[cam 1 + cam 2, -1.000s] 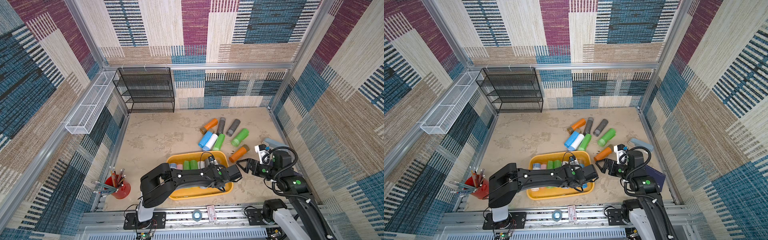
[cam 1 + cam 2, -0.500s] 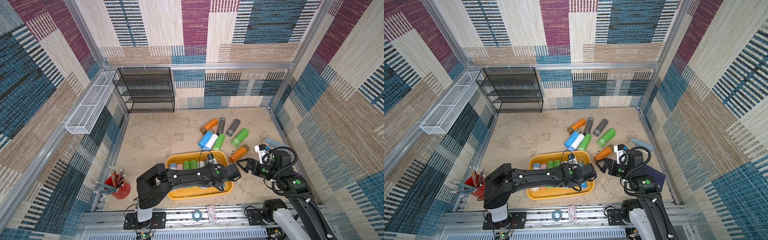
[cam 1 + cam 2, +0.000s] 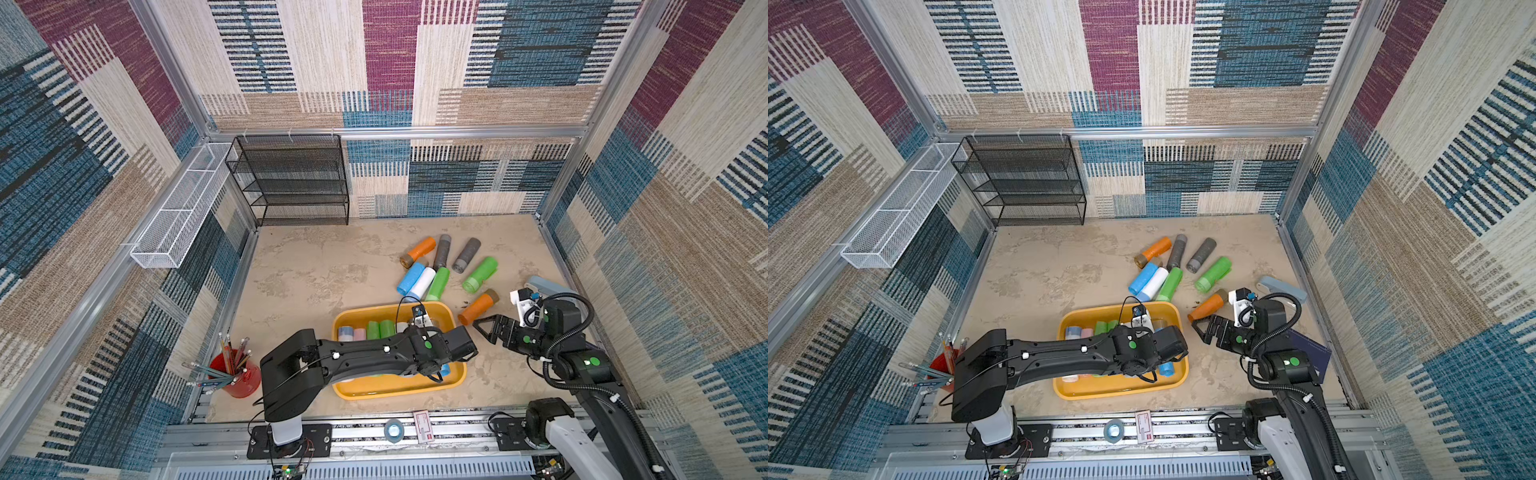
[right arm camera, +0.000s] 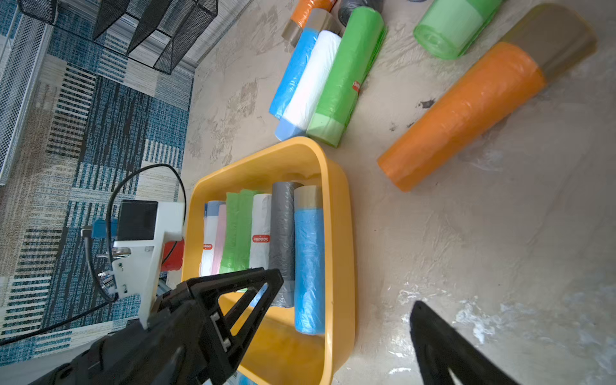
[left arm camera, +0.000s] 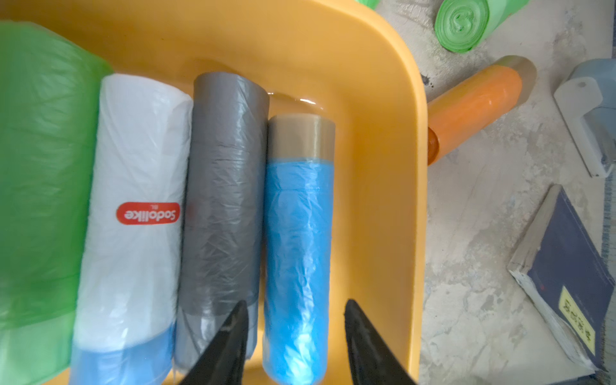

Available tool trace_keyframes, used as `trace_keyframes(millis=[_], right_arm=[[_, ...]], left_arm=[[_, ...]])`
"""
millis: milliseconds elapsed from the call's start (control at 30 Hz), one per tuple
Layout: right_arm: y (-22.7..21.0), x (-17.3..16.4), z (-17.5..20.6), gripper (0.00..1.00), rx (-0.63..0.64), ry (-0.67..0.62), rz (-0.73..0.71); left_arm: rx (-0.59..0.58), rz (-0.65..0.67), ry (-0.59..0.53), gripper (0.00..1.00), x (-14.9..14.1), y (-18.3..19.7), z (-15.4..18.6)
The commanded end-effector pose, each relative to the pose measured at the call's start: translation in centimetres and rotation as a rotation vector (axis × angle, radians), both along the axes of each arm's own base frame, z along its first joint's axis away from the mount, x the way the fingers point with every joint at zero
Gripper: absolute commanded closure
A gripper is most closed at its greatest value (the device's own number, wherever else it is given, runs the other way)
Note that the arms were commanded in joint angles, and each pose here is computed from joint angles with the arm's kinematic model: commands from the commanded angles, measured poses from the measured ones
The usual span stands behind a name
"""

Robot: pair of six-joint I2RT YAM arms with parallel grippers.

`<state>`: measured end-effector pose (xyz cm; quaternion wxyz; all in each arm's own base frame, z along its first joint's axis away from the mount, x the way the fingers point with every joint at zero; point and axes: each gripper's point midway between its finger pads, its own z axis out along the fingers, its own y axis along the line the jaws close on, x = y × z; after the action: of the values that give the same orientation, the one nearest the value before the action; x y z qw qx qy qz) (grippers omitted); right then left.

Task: Put the roll of trash bags into the storage box
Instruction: Place the roll of trash bags in the storage box.

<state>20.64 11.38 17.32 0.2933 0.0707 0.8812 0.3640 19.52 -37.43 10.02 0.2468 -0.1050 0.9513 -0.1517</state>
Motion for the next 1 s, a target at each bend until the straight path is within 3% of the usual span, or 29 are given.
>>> trace_keyframes(millis=[0,433,667,800,867,967], right_arm=[[-0.1,0.8,0.4,0.01,0.008,-0.017,-0.025],[-1.3,2.1,-0.9,0.01,-0.037,0.021,-0.105],[-3.0,5.1,-2.4,0.01,-0.092,0.071,-0.233],[-3.1,7.1,-3.5,0.0,-0.068,0.085,-0.276],[-2.9,7.8,-4.4,0.09,-0.059,0.101,-0.28],[-2.6,8.7,-5.9,0.11,-0.046,0.133,-0.274]], left_arm=[[0.008,-0.038,-0.046,0.52,0.4,0.2,0.9],[-0.007,-0.134,-0.176,0.52,0.3,3.1,3.8],[-0.006,-0.37,-0.28,0.47,-0.4,3.7,6.0],[-0.094,-0.49,-0.388,0.41,-1.5,4.5,8.2],[-0.117,-0.549,-0.43,0.38,-2.2,5.2,9.2],[-0.095,-0.608,-0.462,0.33,-2.9,7.0,10.3]])
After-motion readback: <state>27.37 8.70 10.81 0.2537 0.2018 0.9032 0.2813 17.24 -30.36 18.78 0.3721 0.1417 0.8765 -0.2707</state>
